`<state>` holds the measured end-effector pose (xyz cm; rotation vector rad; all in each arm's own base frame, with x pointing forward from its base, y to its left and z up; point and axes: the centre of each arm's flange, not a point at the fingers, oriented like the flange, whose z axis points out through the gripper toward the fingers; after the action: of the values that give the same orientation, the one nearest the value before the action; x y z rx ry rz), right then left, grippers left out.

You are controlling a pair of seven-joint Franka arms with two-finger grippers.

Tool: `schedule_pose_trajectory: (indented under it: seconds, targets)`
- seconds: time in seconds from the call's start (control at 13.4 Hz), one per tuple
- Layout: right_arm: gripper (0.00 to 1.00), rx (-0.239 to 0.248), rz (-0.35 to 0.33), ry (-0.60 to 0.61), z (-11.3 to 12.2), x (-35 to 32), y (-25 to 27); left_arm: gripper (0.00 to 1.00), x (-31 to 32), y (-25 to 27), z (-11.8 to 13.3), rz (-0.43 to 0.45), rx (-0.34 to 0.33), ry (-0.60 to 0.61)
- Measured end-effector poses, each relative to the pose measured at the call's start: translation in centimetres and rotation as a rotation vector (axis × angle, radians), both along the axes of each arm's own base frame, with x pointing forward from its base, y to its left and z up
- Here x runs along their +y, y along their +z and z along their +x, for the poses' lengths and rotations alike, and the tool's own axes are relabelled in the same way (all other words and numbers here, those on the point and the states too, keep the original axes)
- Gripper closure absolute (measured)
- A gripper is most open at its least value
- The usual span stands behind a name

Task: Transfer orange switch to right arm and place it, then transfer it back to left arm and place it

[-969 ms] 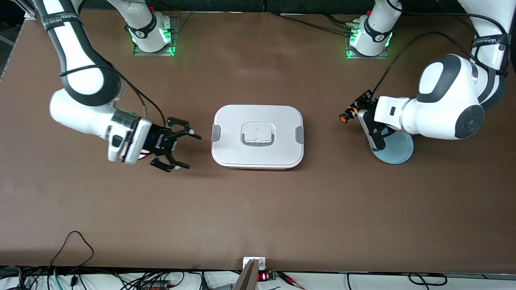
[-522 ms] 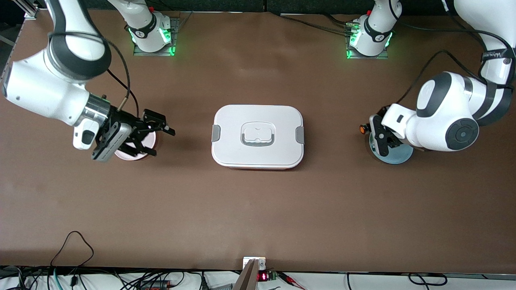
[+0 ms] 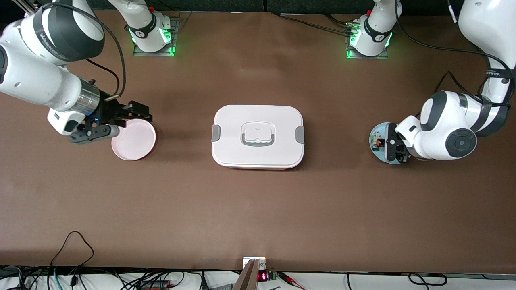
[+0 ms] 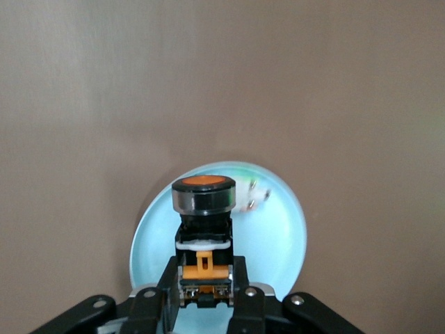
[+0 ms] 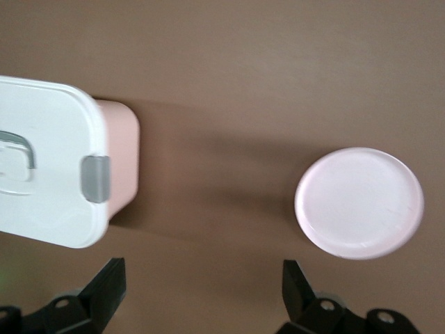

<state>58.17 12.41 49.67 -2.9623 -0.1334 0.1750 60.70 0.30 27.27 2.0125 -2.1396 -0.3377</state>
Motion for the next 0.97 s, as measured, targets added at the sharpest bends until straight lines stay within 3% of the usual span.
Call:
schedule_pose_trajectory:
  seconds: [0.15,0.3,0.52,0.97]
  targets:
    - [0.0,0.019,-0.121,0.016,-0.6,-1.0,2.0,0.67,3.2,-1.6,-0.6,-0.007,0.0,0.001]
    - [0.0,-0.017,-0.246,0.031,-0.7,-2.4,4.9,0.67,5.6,-2.9,-1.2,-0.017,0.017,0.028]
    - [0.0,-0.077,-0.279,-0.049,-0.2,-6.0,8.2,0.67,5.9,-4.6,-2.4,-0.002,0.028,0.061]
    - [0.0,-0.058,-0.316,-0.209,0.3,-14.8,8.2,0.67,4.6,-7.1,-3.6,0.027,-0.05,0.052]
